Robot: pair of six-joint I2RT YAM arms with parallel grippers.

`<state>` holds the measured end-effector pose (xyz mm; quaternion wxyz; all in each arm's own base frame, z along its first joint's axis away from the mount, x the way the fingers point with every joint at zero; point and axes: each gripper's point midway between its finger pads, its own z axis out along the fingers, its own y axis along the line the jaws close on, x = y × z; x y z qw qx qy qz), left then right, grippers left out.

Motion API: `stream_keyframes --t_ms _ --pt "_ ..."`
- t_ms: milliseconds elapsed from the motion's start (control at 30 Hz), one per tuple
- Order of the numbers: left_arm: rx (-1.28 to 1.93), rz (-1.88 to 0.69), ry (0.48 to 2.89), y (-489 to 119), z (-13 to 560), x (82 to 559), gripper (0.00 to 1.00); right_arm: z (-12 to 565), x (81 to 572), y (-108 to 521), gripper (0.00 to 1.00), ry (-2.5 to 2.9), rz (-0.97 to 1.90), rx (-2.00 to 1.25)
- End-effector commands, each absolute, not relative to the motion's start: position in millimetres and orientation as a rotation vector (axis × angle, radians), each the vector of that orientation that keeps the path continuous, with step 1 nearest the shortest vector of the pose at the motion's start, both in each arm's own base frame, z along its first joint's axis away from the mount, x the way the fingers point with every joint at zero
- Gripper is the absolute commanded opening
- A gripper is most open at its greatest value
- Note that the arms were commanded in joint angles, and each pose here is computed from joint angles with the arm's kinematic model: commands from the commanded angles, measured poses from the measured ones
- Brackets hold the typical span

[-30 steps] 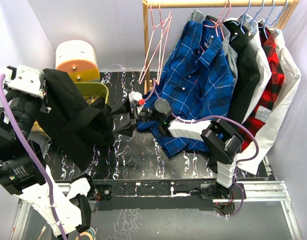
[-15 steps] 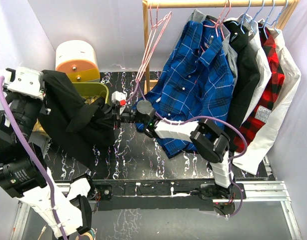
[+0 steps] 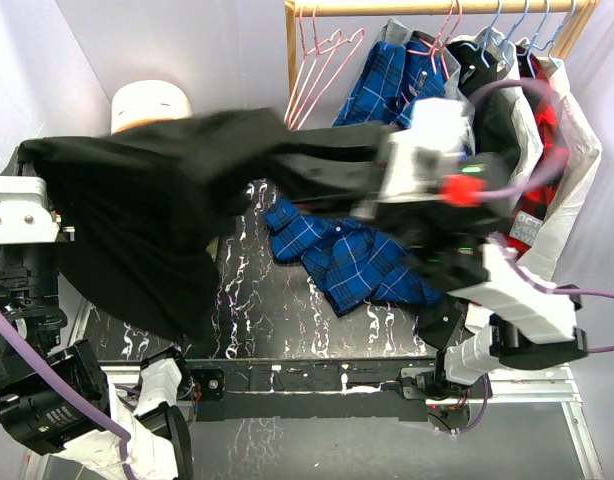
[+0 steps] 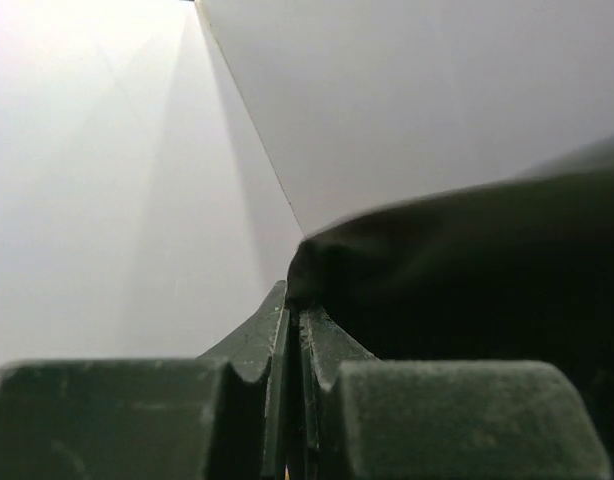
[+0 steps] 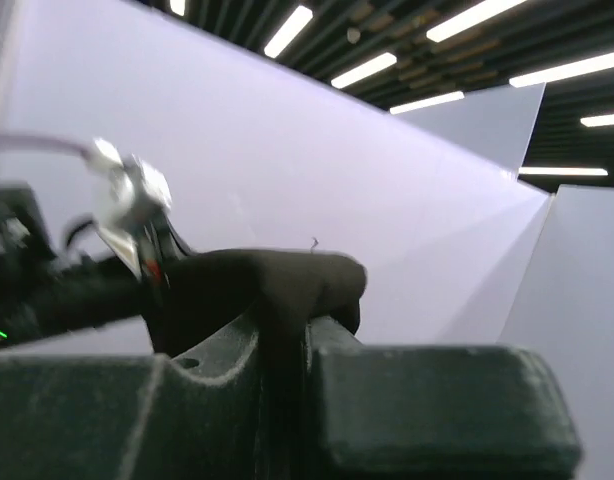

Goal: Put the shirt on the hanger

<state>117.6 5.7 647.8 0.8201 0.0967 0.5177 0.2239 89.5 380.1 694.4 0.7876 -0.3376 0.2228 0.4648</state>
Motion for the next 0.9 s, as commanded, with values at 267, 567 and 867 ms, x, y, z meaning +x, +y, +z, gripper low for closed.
stream_keyframes --t_ms 267,567,867 --pt "0.077 0.345 1.419 39 558 176 0.0 594 120 353 0.08 0.993 0.806 -0.743" --pt "0.128 -0.06 1.852 33 401 255 0.0 408 218 359 0.08 1.384 0.748 -0.666" --pt "0.082 -0.254 2.079 42 293 294 0.0 326 257 400 0.08 1.531 0.974 -0.76"
